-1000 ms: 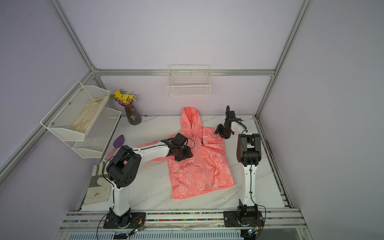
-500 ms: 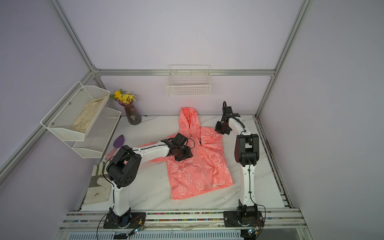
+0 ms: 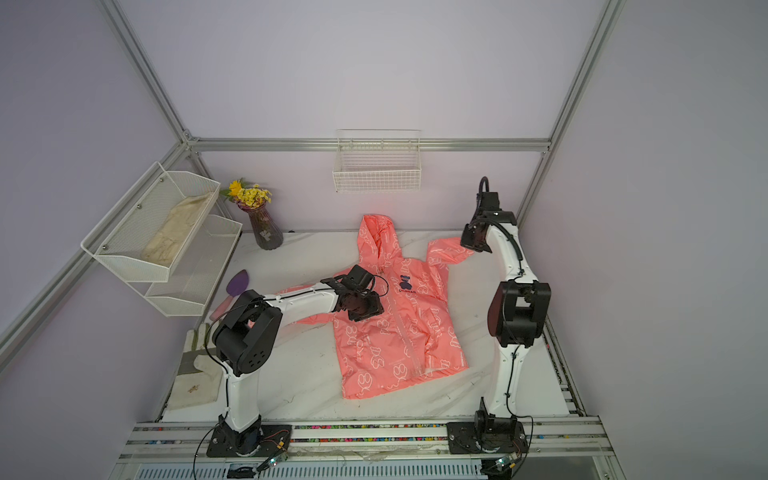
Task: Unzip the jacket
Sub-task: Flatten out the jacket at the center of the board.
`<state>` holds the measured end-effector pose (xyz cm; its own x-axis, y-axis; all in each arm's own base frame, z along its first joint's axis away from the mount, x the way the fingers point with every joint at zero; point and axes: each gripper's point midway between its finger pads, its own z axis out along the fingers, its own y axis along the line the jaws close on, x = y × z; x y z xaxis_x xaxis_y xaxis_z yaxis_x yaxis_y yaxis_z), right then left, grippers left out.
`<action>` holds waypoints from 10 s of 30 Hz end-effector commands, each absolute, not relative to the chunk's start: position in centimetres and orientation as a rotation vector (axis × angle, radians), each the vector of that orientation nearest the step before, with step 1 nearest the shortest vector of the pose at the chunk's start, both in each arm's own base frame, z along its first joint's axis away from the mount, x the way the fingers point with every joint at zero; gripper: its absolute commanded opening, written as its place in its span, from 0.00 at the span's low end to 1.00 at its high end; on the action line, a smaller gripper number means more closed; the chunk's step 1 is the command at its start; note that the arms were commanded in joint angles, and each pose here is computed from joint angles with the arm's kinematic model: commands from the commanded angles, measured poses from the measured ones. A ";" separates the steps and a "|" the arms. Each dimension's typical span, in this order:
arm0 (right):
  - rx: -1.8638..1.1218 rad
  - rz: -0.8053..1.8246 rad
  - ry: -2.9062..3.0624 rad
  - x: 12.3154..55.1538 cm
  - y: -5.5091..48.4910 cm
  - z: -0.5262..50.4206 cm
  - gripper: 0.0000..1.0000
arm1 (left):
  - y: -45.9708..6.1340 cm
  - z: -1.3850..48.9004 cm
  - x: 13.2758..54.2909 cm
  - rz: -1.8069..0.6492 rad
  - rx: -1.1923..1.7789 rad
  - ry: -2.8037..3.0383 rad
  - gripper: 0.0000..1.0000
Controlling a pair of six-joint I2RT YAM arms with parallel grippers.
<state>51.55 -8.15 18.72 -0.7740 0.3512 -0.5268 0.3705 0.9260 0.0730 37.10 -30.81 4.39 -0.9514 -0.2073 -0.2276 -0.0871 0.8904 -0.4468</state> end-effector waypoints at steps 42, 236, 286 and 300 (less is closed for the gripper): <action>0.407 0.485 2.711 32.7 6.9 14.9 0.65 | -25.8 11.0 18.8 -0.512 -0.352 2.832 0.63; 0.100 0.911 2.278 49.8 14.0 17.9 0.57 | -30.9 12.8 56.1 -0.760 0.474 2.434 0.97; 0.150 1.264 2.476 45.8 22.2 9.2 0.46 | -34.1 10.1 50.3 -1.311 0.441 2.261 0.02; 0.390 1.395 2.472 44.5 23.7 7.4 0.43 | -34.1 11.3 49.6 -1.383 0.471 2.159 0.00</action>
